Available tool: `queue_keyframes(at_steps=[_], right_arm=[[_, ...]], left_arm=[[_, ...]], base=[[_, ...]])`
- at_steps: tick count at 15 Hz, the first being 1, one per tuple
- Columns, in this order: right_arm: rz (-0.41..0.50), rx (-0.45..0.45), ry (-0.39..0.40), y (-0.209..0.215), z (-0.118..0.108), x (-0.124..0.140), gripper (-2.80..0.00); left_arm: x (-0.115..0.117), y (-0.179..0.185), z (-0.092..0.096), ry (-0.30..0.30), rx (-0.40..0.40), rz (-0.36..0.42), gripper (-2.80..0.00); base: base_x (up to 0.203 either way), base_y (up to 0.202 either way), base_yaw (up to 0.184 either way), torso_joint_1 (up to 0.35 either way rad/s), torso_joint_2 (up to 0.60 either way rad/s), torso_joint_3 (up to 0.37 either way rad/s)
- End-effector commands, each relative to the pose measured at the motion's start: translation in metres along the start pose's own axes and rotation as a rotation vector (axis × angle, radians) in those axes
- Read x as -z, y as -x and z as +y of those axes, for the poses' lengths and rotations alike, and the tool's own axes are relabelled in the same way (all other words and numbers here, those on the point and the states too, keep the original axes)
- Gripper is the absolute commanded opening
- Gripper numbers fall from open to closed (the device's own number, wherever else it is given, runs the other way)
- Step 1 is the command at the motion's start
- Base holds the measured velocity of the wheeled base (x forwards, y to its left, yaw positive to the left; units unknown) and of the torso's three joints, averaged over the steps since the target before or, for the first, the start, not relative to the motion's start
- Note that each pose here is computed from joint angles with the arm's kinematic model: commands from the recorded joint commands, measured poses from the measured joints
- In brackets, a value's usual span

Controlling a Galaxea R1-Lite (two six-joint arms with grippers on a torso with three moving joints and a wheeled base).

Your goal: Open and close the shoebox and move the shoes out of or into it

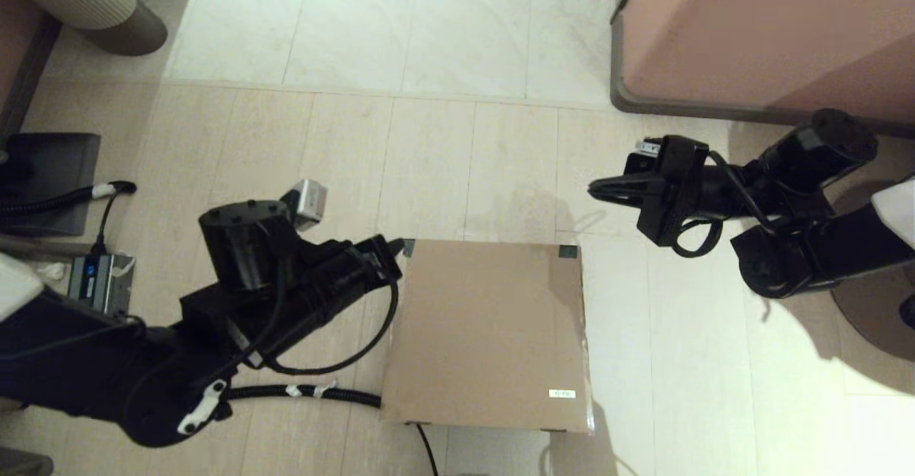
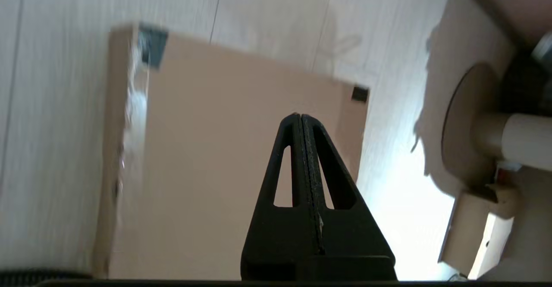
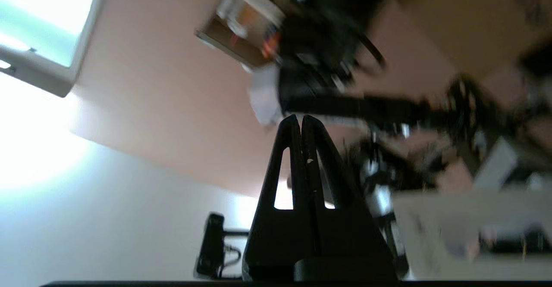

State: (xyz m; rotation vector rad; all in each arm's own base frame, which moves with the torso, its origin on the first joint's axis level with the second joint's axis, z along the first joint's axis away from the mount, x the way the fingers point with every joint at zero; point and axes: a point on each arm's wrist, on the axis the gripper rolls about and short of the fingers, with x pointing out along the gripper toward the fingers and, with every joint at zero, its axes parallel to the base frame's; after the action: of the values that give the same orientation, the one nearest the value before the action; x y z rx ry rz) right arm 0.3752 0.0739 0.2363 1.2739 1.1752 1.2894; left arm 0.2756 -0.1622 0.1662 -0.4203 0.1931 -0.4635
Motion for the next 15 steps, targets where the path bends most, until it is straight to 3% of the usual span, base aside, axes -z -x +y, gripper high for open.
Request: queue_keyframes(at_steps=[1, 4, 7, 9, 11, 13, 15], right_arm=[[-0.146, -0.099, 0.021, 0.011, 0.003, -0.016, -2.8], [-0.459, -0.236, -0.016, 0.027, -0.007, -0.029, -2.8], [-0.604, -0.125, 0.106, 0.021, -0.028, -0.034, -2.8], [-0.77, 0.065, 0.181, 0.013, -0.048, -0.039, -2.8], [-0.948, 0.363, 0.258, 0.006, -0.061, -0.04, -2.8], [-1.039, 0.679, 0.426, 0.0, -0.043, -0.023, -2.8], [-1.008, 0.94, 0.621, -0.004, -0.012, 0.014, -2.8]], left_arm=[[0.015, -0.001, -0.009, -0.003, -0.002, 0.03, -2.8], [0.022, -0.005, -0.02, -0.005, 0.003, 0.017, -2.8], [0.024, -0.005, -0.031, -0.009, -0.016, -0.046, -2.8], [0.02, -0.007, -0.03, -0.051, -0.055, -0.076, -2.8], [0.019, -0.003, -0.028, -0.082, -0.091, -0.088, -2.8], [0.015, 0.008, -0.013, -0.134, -0.154, -0.088, -2.8], [-0.007, 0.028, 0.011, -0.154, -0.239, -0.149, -2.8]], base=[[0.0, 0.0, 0.0, 0.0, 0.0, 0.0], [0.0, 0.0, 0.0, 0.0, 0.0, 0.0], [0.0, 0.0, 0.0, 0.0, 0.0, 0.0], [0.0, 0.0, 0.0, 0.0, 0.0, 0.0], [0.0, 0.0, 0.0, 0.0, 0.0, 0.0], [0.0, 0.0, 0.0, 0.0, 0.0, 0.0], [0.0, 0.0, 0.0, 0.0, 0.0, 0.0]])
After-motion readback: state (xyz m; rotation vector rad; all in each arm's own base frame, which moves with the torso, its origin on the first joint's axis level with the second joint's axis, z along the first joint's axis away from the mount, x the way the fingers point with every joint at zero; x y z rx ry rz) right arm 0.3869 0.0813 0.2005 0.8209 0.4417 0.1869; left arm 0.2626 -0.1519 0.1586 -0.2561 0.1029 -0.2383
